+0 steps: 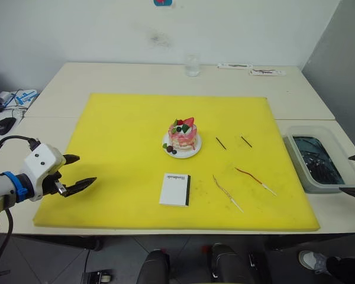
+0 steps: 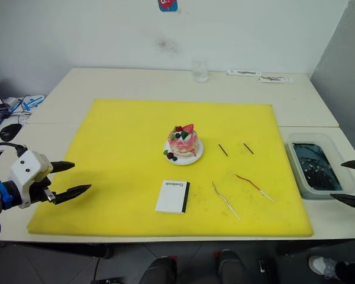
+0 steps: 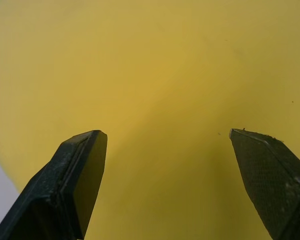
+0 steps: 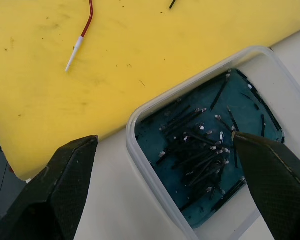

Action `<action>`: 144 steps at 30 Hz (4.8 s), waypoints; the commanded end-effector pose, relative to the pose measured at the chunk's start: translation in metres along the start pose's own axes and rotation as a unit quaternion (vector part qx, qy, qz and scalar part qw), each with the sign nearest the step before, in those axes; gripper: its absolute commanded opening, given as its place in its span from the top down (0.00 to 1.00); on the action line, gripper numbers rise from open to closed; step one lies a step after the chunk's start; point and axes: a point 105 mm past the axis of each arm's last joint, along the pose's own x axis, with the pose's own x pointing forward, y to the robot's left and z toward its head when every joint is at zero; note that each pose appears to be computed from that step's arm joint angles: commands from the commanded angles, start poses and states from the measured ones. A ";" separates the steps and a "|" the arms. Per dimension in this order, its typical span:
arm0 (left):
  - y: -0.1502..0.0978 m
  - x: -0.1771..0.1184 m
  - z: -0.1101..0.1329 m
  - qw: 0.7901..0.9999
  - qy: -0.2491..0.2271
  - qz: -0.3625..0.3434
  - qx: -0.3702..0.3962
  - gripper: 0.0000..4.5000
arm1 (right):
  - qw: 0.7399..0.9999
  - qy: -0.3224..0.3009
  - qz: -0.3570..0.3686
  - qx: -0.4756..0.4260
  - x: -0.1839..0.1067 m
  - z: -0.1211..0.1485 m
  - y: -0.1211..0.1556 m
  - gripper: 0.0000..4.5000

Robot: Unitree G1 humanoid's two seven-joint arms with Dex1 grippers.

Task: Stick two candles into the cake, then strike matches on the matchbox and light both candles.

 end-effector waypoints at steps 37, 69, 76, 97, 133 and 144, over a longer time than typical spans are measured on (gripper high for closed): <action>0.001 -0.002 0.013 0.999 -0.024 -0.040 -0.027 0.02 | 0.999 -0.024 -0.023 -0.028 -0.006 0.019 -0.005 0.00; -0.170 0.054 0.140 0.910 -0.214 -0.354 -0.038 0.02 | 0.994 -0.050 0.018 0.097 0.097 0.045 0.084 0.00; -0.173 0.056 0.144 0.907 -0.219 -0.357 -0.036 0.02 | 0.993 -0.044 0.015 0.111 0.108 0.038 0.076 0.00; -0.173 0.062 0.136 0.912 -0.222 -0.344 -0.035 0.00 | 0.989 0.014 0.016 0.145 0.128 0.013 0.087 0.82; -0.164 0.067 0.209 0.704 -0.338 -0.414 -0.468 0.00 | 0.867 -0.349 0.216 0.283 0.113 0.199 0.109 0.99; -0.162 0.069 0.215 0.666 -0.358 -0.419 -0.502 0.00 | 0.854 -0.354 0.243 0.293 0.114 0.209 0.117 0.99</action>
